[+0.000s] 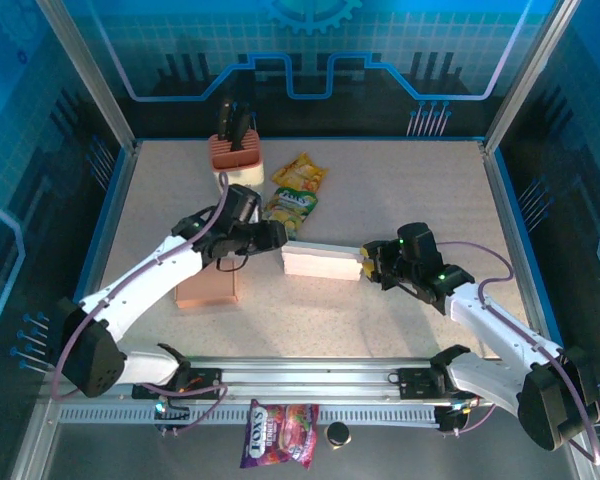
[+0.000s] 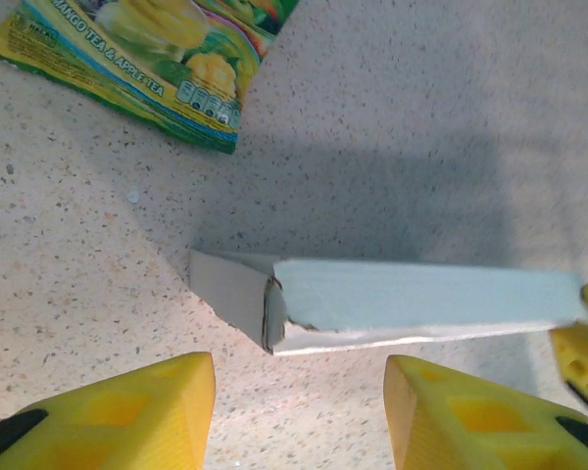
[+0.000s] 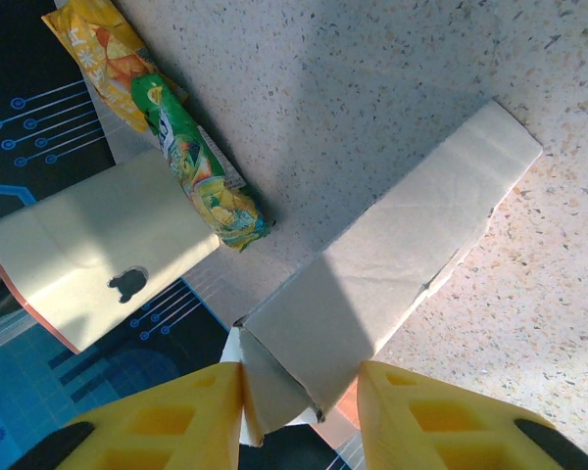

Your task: Fold the paper box

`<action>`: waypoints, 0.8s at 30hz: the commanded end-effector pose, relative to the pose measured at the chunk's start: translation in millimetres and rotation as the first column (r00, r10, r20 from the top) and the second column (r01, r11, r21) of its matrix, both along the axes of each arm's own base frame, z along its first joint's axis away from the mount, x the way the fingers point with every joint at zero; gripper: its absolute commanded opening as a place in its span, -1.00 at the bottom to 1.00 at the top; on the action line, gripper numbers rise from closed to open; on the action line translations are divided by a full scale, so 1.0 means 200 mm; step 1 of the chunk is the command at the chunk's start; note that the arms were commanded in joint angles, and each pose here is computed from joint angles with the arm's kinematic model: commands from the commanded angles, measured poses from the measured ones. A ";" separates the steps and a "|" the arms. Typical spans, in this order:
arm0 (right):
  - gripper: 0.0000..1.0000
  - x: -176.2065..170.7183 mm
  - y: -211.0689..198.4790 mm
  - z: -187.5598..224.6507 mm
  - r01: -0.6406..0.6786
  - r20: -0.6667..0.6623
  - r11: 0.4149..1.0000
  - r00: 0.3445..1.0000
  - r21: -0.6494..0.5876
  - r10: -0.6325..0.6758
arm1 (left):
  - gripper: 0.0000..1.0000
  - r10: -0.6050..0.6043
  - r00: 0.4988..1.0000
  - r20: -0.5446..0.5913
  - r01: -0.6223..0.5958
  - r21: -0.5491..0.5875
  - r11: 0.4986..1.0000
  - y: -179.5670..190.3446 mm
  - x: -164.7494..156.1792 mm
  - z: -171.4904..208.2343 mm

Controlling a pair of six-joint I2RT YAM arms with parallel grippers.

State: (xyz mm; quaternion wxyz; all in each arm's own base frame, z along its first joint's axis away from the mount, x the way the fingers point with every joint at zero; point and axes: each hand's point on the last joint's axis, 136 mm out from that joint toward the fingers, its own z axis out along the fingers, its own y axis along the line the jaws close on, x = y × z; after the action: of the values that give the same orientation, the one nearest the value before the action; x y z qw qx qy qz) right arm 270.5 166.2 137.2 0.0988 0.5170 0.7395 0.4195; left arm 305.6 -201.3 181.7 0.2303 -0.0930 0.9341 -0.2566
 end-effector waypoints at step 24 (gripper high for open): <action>-0.29 -0.06 -0.04 -0.11 -0.001 -0.067 0.999 0.998 -0.034 -0.001 | -0.27 0.051 0.982 -0.183 -0.086 -0.188 0.978 -0.05 0.00 -0.20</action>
State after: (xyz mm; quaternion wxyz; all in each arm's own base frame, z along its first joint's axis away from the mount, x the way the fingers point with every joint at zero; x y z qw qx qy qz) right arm 269.9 166.5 135.7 0.0976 0.5161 0.7400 0.4201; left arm 308.4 -212.2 144.1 0.1554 -0.1579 0.9215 -0.3190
